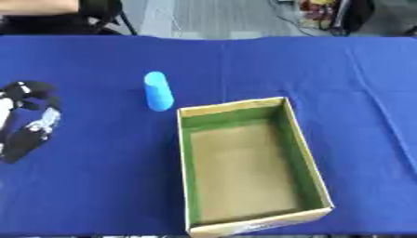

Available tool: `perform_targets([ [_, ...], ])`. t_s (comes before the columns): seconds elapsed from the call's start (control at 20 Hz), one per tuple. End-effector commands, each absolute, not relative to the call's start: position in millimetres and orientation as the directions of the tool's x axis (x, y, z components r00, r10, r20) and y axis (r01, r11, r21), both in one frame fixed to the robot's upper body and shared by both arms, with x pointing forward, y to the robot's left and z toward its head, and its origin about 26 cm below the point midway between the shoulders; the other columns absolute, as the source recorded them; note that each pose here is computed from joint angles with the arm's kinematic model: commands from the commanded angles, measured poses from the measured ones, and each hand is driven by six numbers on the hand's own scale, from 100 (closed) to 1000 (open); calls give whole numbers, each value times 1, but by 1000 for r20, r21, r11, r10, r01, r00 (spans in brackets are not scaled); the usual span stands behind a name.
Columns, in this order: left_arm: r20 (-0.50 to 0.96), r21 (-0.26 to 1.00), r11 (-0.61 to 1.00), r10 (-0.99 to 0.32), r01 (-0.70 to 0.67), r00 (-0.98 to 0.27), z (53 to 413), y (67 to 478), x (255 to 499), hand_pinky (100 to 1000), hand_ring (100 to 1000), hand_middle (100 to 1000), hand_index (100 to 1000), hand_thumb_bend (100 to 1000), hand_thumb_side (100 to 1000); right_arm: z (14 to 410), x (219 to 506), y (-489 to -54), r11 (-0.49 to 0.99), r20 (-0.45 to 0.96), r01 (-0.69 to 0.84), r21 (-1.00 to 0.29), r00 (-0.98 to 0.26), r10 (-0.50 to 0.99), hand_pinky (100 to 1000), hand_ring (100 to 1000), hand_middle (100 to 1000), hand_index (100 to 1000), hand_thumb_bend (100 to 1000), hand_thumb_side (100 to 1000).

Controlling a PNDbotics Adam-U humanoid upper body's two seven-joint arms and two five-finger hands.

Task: Pick up objects on the table and place them in the box.

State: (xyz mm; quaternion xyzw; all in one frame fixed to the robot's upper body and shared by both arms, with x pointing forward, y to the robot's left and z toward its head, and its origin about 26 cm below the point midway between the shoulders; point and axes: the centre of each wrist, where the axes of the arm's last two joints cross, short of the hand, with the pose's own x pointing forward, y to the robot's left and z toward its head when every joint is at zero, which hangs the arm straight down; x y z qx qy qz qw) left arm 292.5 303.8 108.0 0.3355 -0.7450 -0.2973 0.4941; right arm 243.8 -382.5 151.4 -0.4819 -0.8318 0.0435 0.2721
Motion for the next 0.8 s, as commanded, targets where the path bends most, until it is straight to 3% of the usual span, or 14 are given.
perform_targets([
  [0.05, 489, 789, 562, -819, -247, -301, 124, 305, 296, 689, 830, 793, 805, 1000, 679, 161, 243, -382, 524, 384, 788, -323, -397, 834, 831, 745, 869, 949, 100, 842],
  [0.25, 367, 842, 453, -879, -294, -303, 150, 305, 312, 816, 951, 916, 908, 1000, 710, 161, 243, -382, 523, 384, 786, -329, -395, 834, 832, 745, 869, 950, 100, 843],
  [0.5, 159, 921, 260, -931, -292, -329, 191, 299, 350, 856, 922, 908, 943, 1000, 731, 161, 243, -382, 526, 385, 782, -336, -395, 834, 832, 745, 869, 950, 100, 843],
  [0.8, 89, 942, 193, -933, -276, -348, 207, 292, 399, 862, 916, 900, 945, 1000, 758, 161, 243, -382, 531, 388, 776, -339, -399, 831, 832, 744, 869, 949, 100, 843],
])
